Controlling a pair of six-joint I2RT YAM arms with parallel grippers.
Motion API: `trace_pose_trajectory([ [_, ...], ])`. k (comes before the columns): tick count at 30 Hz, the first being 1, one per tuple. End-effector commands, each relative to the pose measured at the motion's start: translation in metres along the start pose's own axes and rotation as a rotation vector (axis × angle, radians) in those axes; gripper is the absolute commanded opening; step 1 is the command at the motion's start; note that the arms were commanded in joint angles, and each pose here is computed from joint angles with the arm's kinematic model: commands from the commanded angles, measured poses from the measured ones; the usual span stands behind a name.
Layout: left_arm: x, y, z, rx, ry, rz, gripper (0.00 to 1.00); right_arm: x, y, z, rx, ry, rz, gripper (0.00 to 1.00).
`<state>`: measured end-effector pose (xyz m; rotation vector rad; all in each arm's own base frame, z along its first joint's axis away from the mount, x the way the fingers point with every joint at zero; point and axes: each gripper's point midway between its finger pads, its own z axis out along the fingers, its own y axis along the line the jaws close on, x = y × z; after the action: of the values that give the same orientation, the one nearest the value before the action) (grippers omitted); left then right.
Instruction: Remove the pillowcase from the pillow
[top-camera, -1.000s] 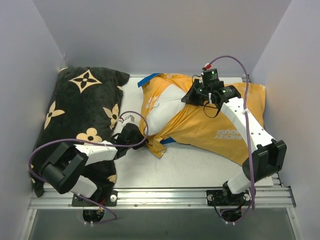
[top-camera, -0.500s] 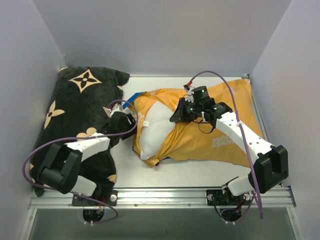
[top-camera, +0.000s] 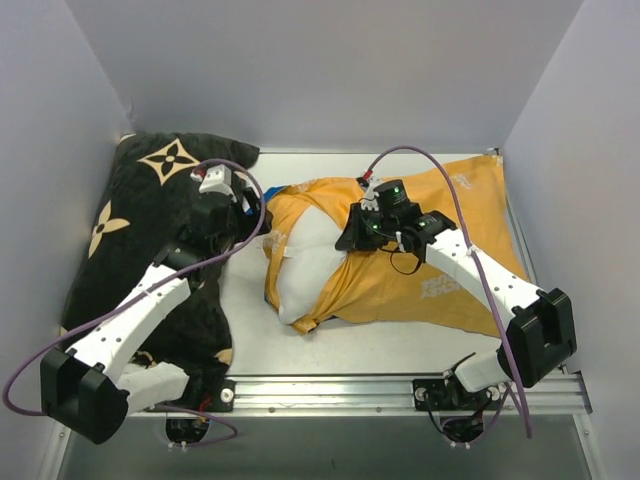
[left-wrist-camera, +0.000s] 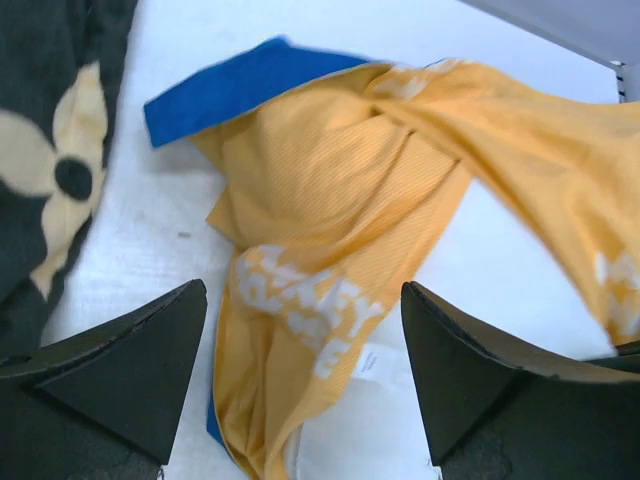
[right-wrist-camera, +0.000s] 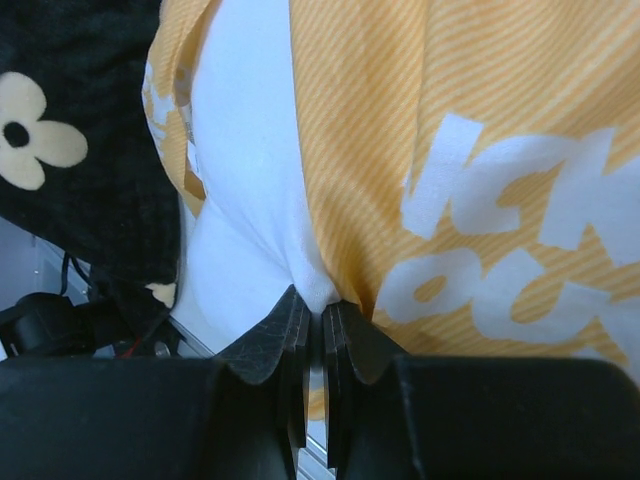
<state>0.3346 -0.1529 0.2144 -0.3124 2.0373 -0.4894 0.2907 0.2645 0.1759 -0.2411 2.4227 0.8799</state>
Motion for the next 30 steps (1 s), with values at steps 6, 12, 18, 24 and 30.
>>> trace_pose_trajectory([
  [6, 0.009, -0.04, 0.031, 0.124, 0.148, 0.231, 0.89, 0.004, 0.016, -0.003, 0.038, 0.015, -0.087, 0.0],
  [12, 0.035, -0.041, 0.049, 0.161, 0.209, 0.222, 0.89, 0.006, 0.011, -0.001, 0.08, 0.021, -0.099, 0.0],
  [18, 0.041, -0.044, 0.05, 0.193, 0.208, 0.202, 0.9, 0.007, 0.011, -0.002, 0.082, 0.02, -0.103, 0.0],
  [24, 0.046, -0.039, 0.059, 0.145, 0.208, 0.177, 0.83, 0.005, 0.011, -0.007, 0.089, 0.0, -0.108, 0.0],
  [30, 0.032, 0.01, 0.086, -0.14, 0.135, 0.121, 0.38, 0.011, 0.011, -0.019, 0.082, -0.015, -0.117, 0.0],
])
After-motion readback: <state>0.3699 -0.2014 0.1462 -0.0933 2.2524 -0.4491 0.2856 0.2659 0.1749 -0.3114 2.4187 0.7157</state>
